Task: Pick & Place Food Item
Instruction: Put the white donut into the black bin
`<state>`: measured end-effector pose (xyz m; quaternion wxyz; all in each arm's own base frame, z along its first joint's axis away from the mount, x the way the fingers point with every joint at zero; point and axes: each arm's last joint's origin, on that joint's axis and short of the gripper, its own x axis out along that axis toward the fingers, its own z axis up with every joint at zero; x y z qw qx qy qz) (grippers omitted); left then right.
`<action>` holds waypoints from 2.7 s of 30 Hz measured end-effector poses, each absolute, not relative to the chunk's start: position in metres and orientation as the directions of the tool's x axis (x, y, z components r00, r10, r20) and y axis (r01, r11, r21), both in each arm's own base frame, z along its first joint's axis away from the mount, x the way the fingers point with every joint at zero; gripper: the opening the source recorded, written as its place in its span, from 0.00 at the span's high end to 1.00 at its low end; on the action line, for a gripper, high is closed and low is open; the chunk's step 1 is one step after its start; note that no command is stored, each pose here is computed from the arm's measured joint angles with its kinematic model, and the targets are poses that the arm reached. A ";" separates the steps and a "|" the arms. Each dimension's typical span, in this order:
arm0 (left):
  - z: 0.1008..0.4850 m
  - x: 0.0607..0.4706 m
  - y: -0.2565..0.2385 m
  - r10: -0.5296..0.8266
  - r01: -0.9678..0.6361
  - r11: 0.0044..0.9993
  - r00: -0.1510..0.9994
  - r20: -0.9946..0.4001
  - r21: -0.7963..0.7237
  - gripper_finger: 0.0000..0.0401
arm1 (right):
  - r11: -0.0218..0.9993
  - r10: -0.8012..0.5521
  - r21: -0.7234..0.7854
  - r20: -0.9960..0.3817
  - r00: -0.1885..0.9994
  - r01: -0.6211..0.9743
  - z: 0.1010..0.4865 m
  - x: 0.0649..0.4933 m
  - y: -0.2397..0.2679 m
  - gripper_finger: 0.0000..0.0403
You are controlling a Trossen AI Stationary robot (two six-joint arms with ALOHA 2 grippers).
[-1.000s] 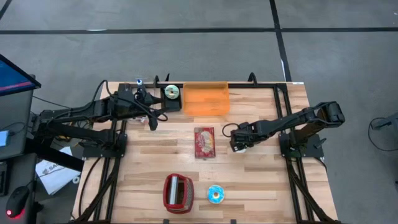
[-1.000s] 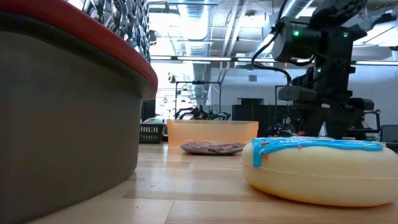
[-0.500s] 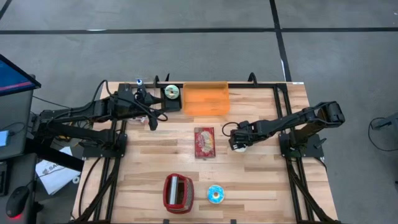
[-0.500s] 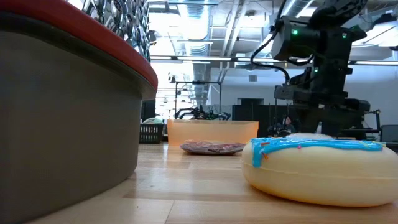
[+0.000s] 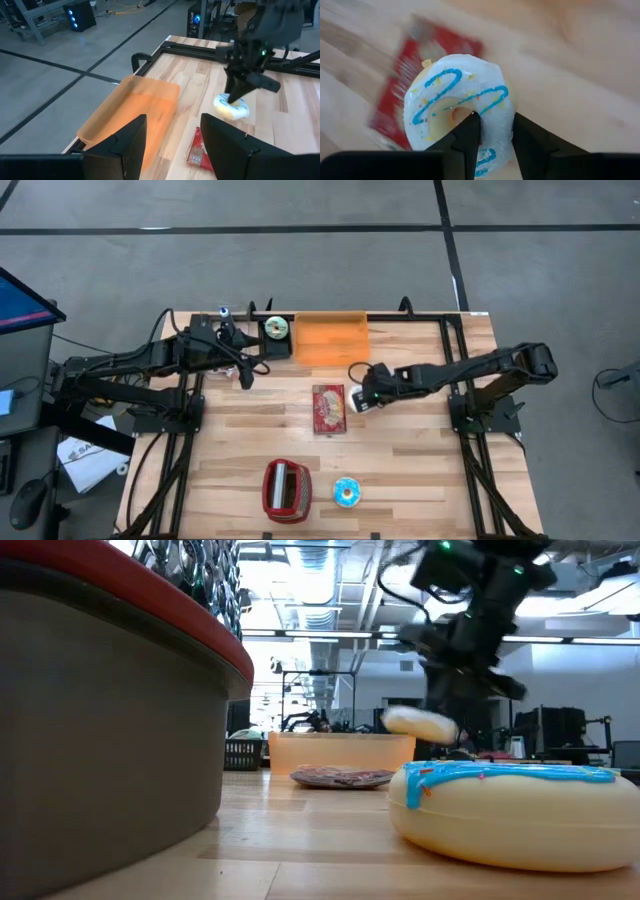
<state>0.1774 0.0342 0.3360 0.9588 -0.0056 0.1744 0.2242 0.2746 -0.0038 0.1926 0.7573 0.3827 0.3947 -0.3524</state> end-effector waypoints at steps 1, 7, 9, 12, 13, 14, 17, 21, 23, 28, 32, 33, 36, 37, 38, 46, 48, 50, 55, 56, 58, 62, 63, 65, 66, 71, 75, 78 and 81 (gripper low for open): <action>0.336 0.177 0.034 0.428 -0.432 0.899 0.838 -0.338 0.068 0.55 | 0.470 -0.243 0.307 -0.856 0.456 0.828 0.198 0.278 -0.006 0.75; 0.335 0.170 0.035 0.502 -0.504 0.859 0.789 -0.354 0.094 0.55 | 0.558 -0.307 0.330 -0.770 0.559 0.761 0.237 0.298 -0.031 0.75; 0.332 0.164 0.036 0.552 -0.547 0.826 0.740 -0.383 0.134 0.55 | 0.582 -0.338 0.321 -0.740 0.581 0.747 0.250 0.302 -0.045 0.75; 0.328 0.155 0.037 0.624 -0.613 0.769 0.662 -0.415 0.179 0.55 | 0.609 -0.381 0.296 -0.705 0.598 0.736 0.267 0.308 -0.068 0.75; 0.327 0.153 0.038 0.646 -0.638 0.748 0.636 -0.421 0.184 0.55 | 0.618 -0.389 0.288 -0.697 0.602 0.732 0.272 0.308 -0.077 0.75; 0.326 0.150 0.038 0.662 -0.657 0.730 0.614 -0.429 0.186 0.55 | 0.629 -0.396 0.282 -0.685 0.611 0.724 0.277 0.308 -0.085 0.75; 0.323 0.143 0.038 0.688 -0.699 0.693 0.568 -0.451 0.177 0.55 | 0.659 -0.405 0.282 -0.648 0.645 0.697 0.287 0.318 -0.109 0.75; 0.318 0.139 0.038 0.692 -0.727 0.669 0.532 -0.488 0.156 0.55 | 0.724 -0.361 0.252 -0.655 0.664 0.642 0.290 0.343 -0.136 0.75; 0.318 0.138 0.038 0.693 -0.736 0.661 0.525 -0.494 0.146 0.55 | 0.758 -0.342 0.228 -0.658 0.670 0.611 0.289 0.361 -0.146 0.75; 0.316 0.136 0.038 0.702 -0.744 0.649 0.505 -0.501 0.159 0.55 | 0.828 -0.301 0.178 -0.659 0.689 0.532 0.283 0.411 -0.166 0.75; 0.316 0.135 0.038 0.710 -0.748 0.641 0.492 -0.503 0.173 0.55 | 0.871 -0.265 0.138 -0.676 0.688 0.471 0.272 0.447 -0.180 0.75; 0.315 0.135 0.038 0.713 -0.749 0.637 0.484 -0.507 0.181 0.55 | 0.880 -0.250 0.130 -0.690 0.679 0.457 0.267 0.455 -0.183 0.75; 0.314 0.133 0.038 0.718 -0.755 0.628 0.469 -0.514 0.188 0.55 | 0.900 -0.237 0.101 -0.705 0.669 0.425 0.260 0.475 -0.190 0.75; 0.314 0.133 0.038 0.718 -0.759 0.625 0.468 -0.515 0.182 0.55 | 0.905 -0.234 0.089 -0.711 0.663 0.416 0.258 0.480 -0.192 0.75; 0.314 0.133 0.038 0.719 -0.761 0.623 0.467 -0.515 0.180 0.55 | 0.909 -0.234 0.083 -0.711 0.663 0.409 0.257 0.485 -0.194 0.75; 0.314 0.133 0.038 0.719 -0.762 0.622 0.466 -0.515 0.179 0.55 | 0.918 -0.257 0.055 -0.674 0.693 0.393 0.233 0.511 -0.196 0.75; 0.314 0.133 0.038 0.719 -0.762 0.622 0.466 -0.515 0.180 0.55 | 0.916 -0.269 0.040 -0.678 0.684 0.399 0.230 0.513 -0.194 0.75; 0.314 0.133 0.038 0.719 -0.762 0.622 0.466 -0.515 0.179 0.55 | 0.915 -0.291 0.012 -0.676 0.678 0.404 0.226 0.515 -0.194 0.75; 0.314 0.133 0.038 0.720 -0.765 0.620 0.468 -0.513 0.172 0.55 | 0.897 -0.362 -0.055 -0.660 0.658 0.439 0.227 0.516 -0.195 0.75; 0.314 0.133 0.038 0.720 -0.768 0.618 0.468 -0.513 0.166 0.55 | 0.894 -0.371 -0.062 -0.658 0.655 0.444 0.226 0.515 -0.195 0.75; 0.314 0.133 0.038 0.720 -0.772 0.616 0.468 -0.513 0.159 0.55 | 0.889 -0.385 -0.069 -0.648 0.657 0.452 0.227 0.516 -0.196 0.75; 0.314 0.133 0.038 0.720 -0.774 0.614 0.469 -0.512 0.154 0.55 | 0.889 -0.391 -0.070 -0.631 0.670 0.452 0.229 0.517 -0.196 0.75; 0.314 0.133 0.038 0.720 -0.774 0.614 0.469 -0.512 0.154 0.55 | 0.890 -0.394 -0.079 -0.632 0.667 0.450 0.225 0.519 -0.196 0.75; 0.314 0.134 0.038 0.715 -0.773 0.618 0.474 -0.515 0.147 0.55 | 0.888 -0.403 -0.102 -0.645 0.650 0.449 0.218 0.521 -0.194 0.75; 0.314 0.134 0.038 0.708 -0.769 0.624 0.481 -0.517 0.140 0.55 | 0.889 -0.399 -0.113 -0.664 0.632 0.443 0.211 0.522 -0.192 0.75; 0.314 0.135 0.037 0.686 -0.766 0.636 0.500 -0.528 0.100 0.55 | 0.887 -0.411 -0.149 -0.684 0.602 0.436 0.192 0.530 -0.179 0.75; 0.314 0.135 0.037 0.677 -0.761 0.642 0.508 -0.533 0.090 0.55 | 0.865 -0.472 -0.223 -0.665 0.579 0.449 0.191 0.533 -0.173 0.75; 0.314 0.135 0.036 0.665 -0.754 0.652 0.518 -0.538 0.081 0.55 | 0.836 -0.529 -0.280 -0.637 0.560 0.472 0.189 0.535 -0.173 0.76; 0.314 0.135 0.036 0.655 -0.753 0.655 0.526 -0.543 0.061 0.55 | 0.824 -0.547 -0.285 -0.624 0.558 0.489 0.190 0.535 -0.175 0.77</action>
